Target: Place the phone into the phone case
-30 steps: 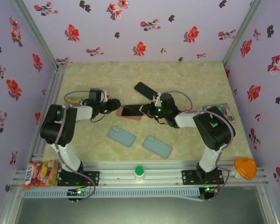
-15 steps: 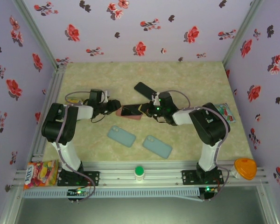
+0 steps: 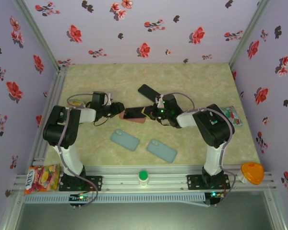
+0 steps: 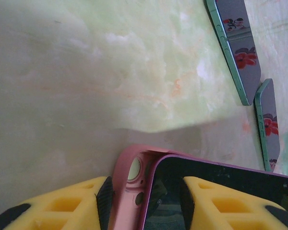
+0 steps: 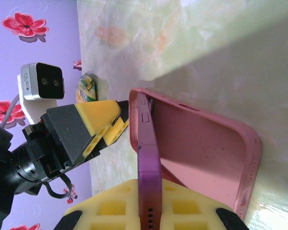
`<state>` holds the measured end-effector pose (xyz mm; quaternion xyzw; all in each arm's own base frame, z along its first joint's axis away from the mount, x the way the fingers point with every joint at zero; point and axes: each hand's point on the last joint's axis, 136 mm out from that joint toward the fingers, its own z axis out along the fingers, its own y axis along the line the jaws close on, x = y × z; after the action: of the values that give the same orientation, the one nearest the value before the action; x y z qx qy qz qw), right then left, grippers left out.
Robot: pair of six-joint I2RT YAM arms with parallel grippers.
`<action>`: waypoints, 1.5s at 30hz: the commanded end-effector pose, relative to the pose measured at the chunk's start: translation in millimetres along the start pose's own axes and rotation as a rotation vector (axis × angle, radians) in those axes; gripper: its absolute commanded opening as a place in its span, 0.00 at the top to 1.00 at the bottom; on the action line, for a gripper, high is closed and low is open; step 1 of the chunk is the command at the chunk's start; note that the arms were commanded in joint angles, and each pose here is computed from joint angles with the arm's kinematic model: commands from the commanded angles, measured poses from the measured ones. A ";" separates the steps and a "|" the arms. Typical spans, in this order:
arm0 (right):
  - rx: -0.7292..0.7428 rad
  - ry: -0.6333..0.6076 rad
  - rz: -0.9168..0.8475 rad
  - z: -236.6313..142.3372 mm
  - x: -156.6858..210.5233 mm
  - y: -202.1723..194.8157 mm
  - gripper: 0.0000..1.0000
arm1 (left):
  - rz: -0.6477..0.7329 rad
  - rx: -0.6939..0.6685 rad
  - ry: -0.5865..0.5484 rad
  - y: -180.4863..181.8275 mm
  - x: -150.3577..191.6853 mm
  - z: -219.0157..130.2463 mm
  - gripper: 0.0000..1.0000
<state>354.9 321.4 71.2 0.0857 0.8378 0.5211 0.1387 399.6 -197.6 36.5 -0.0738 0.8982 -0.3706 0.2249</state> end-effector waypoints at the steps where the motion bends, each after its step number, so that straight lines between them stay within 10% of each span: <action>1: -0.014 -0.019 -0.002 4.2 -9.3 4.2 1.00 | 0.014 -0.002 0.023 1.7 7.0 14.0 0.54; 45: 0.040 0.069 -0.045 33.0 9.0 -2.0 1.00 | 0.028 0.016 0.038 -10.1 7.7 23.9 0.54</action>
<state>363.8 343.2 70.7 0.0620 0.8411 0.5213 0.1304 402.7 -200.5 36.0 -0.0775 0.9004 -0.3687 0.2175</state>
